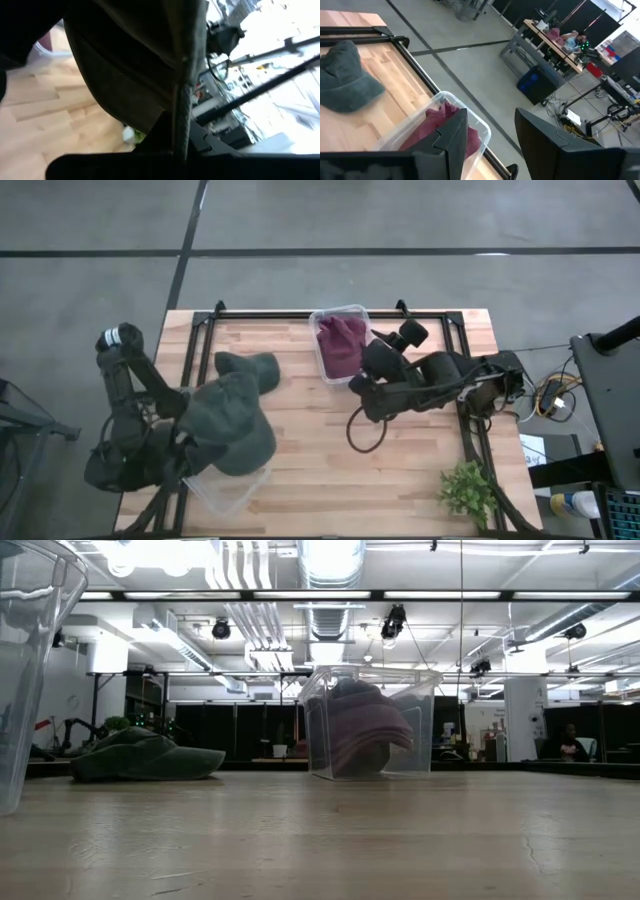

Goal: Pick & Place hat
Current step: Put the green cap into the bottom transparent bin

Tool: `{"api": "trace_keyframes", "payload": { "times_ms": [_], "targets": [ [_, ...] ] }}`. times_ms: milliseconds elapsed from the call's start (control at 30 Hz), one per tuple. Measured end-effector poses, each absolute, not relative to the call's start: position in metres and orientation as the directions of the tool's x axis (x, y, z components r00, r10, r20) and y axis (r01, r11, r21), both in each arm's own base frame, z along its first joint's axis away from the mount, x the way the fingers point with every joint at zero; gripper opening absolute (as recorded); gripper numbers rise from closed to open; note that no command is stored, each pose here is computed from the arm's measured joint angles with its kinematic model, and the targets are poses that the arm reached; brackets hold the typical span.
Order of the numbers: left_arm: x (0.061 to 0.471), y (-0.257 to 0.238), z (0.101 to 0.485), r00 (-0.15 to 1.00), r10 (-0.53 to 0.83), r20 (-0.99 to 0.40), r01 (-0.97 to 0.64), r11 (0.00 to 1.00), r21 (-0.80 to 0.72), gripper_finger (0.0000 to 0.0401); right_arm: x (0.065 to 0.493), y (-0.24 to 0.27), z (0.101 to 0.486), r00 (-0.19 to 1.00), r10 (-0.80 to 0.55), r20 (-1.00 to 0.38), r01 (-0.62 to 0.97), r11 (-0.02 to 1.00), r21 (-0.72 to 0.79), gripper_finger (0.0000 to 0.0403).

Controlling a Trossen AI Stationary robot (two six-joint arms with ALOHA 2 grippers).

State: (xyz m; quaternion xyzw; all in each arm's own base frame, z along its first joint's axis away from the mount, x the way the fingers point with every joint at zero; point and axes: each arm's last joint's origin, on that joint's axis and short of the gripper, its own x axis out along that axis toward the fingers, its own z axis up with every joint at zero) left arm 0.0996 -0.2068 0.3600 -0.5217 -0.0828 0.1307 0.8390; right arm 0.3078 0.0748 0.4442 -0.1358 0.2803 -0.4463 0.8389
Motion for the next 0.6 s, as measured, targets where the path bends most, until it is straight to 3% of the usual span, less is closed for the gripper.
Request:
{"api": "trace_keyframes", "payload": {
  "times_ms": [600],
  "targets": [
    [0.066,-0.258,0.322,0.990,0.140,0.000,-0.076,0.539,-0.839,0.0002,0.312,0.078,0.429,0.443,-0.787,-0.429,0.616,0.615,-0.493,0.0160]
  ]
}}
